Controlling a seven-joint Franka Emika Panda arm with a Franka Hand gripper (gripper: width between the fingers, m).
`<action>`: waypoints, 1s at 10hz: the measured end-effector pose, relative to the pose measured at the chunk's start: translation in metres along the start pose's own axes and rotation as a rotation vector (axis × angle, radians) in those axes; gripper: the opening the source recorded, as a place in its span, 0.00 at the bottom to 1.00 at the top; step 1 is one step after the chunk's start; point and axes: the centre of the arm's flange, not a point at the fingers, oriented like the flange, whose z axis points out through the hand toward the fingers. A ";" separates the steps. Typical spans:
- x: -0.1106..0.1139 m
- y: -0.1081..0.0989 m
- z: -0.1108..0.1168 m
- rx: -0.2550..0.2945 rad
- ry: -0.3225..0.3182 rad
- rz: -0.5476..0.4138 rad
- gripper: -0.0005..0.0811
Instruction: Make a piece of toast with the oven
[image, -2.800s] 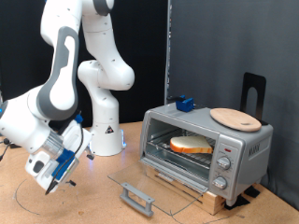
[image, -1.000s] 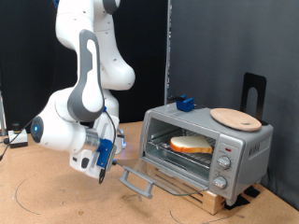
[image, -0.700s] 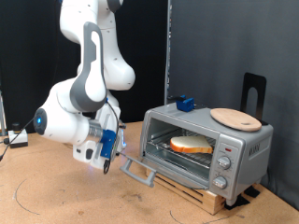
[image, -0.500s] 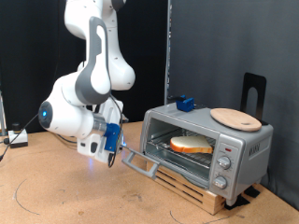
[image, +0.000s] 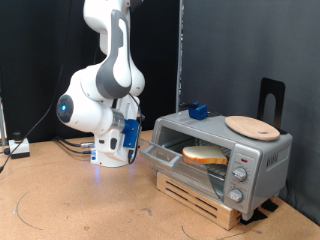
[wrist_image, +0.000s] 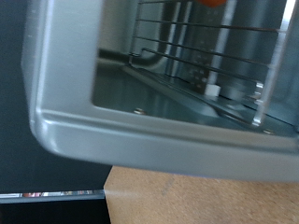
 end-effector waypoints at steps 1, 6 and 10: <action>-0.006 -0.007 0.007 0.007 -0.003 -0.005 1.00; -0.027 -0.036 0.032 0.003 0.022 -0.017 1.00; -0.019 -0.023 0.003 -0.011 0.165 0.080 1.00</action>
